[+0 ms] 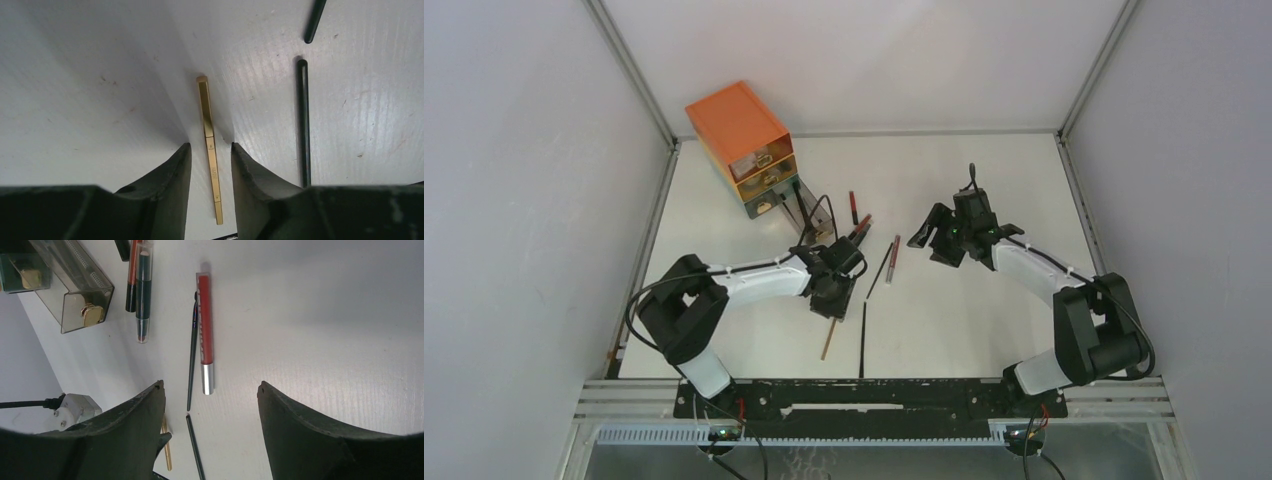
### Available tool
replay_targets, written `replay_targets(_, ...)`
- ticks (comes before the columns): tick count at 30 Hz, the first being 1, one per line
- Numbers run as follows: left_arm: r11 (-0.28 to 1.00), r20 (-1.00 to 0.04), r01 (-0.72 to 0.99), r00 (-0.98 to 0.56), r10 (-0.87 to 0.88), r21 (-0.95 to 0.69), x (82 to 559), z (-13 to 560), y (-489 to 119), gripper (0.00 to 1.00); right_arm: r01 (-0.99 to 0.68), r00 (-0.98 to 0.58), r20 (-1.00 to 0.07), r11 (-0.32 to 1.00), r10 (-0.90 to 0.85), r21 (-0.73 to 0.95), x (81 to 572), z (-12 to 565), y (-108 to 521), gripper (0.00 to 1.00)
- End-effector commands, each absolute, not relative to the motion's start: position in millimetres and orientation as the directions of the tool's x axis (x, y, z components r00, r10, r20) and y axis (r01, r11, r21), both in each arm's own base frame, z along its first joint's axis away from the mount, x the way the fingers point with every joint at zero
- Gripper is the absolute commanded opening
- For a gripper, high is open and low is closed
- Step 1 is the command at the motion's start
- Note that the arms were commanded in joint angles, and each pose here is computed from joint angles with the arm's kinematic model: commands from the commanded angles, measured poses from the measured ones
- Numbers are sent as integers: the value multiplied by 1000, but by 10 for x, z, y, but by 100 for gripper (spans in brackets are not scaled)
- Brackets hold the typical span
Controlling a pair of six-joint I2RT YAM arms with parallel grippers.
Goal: Organize the makeup
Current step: Pick up the makeup tool from the center of the board.
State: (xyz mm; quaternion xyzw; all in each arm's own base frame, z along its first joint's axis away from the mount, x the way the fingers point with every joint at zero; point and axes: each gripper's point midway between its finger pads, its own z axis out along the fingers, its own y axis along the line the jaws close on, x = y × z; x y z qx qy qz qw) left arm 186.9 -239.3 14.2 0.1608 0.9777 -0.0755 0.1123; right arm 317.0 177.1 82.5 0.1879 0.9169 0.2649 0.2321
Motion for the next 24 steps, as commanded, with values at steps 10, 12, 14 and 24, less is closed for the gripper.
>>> replay_targets(10,954,-275,294,-913,300,64,2069,124,-2181,2,172,-784,-397,782,477,599,3277,1065,1755,75)
replay_targets(12,955,-329,279,-897,296,97,2196,318,-2149,0,170,-785,-398,783,475,599,3274,1072,1757,74)
replay_targets(14,960,-385,268,-880,277,78,2296,548,-2163,0,166,-784,-401,783,473,599,3270,1085,1756,74)
replay_targets(24,964,-547,182,-836,47,-195,2801,1532,-2121,0,146,-774,-420,779,474,610,3309,1148,1760,74)
